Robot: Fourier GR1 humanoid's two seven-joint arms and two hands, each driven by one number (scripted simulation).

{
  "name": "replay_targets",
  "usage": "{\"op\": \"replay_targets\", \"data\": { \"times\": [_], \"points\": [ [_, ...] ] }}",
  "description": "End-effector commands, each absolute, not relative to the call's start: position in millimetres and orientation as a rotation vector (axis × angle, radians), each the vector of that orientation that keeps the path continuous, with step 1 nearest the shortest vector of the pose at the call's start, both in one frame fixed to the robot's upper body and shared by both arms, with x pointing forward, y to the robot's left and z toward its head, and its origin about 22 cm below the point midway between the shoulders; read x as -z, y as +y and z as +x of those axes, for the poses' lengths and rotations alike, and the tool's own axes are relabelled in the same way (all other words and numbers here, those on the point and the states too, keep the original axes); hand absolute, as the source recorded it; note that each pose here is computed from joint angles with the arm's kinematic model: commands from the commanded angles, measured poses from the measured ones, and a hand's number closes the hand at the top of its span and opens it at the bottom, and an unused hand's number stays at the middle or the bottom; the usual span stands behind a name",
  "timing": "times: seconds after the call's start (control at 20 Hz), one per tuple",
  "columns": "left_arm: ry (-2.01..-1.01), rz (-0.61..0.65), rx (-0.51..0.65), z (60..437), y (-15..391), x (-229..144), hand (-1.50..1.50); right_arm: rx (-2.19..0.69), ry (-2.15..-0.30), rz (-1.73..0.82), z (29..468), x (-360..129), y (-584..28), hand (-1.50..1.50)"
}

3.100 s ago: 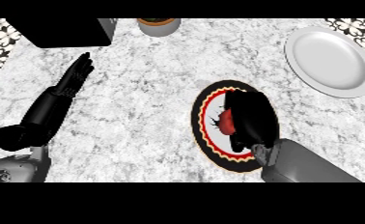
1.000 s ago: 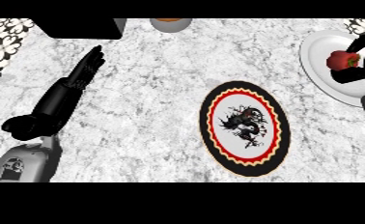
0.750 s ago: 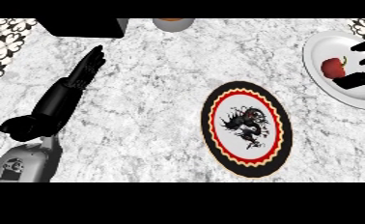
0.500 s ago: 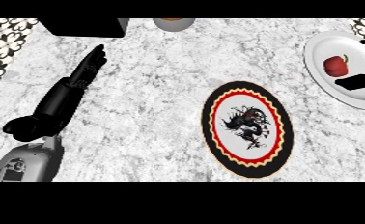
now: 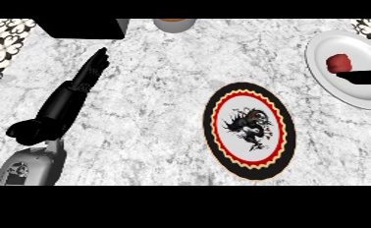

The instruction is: Pick the bell pepper from the plate and place it in the plate

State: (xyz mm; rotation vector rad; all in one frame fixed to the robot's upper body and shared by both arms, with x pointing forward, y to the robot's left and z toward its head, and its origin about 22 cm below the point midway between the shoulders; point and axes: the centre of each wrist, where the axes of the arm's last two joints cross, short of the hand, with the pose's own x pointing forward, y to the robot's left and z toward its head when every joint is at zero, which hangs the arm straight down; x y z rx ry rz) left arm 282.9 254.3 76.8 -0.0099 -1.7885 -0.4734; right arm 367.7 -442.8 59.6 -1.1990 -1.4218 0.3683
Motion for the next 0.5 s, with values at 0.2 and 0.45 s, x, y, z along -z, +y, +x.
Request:
{"op": "replay_targets", "data": {
  "times": [0.2,0.45],
  "points": [
    [-1.779,0.032,0.449,284,254,-79,0.0,-0.024,-1.675,-0.797,368,-87,-461,-1.5],
    [-1.783,0.016,0.457,276,259,-78,0.0,0.125,-1.715,-0.645,341,-96,-502,-1.5]
  ]
}}
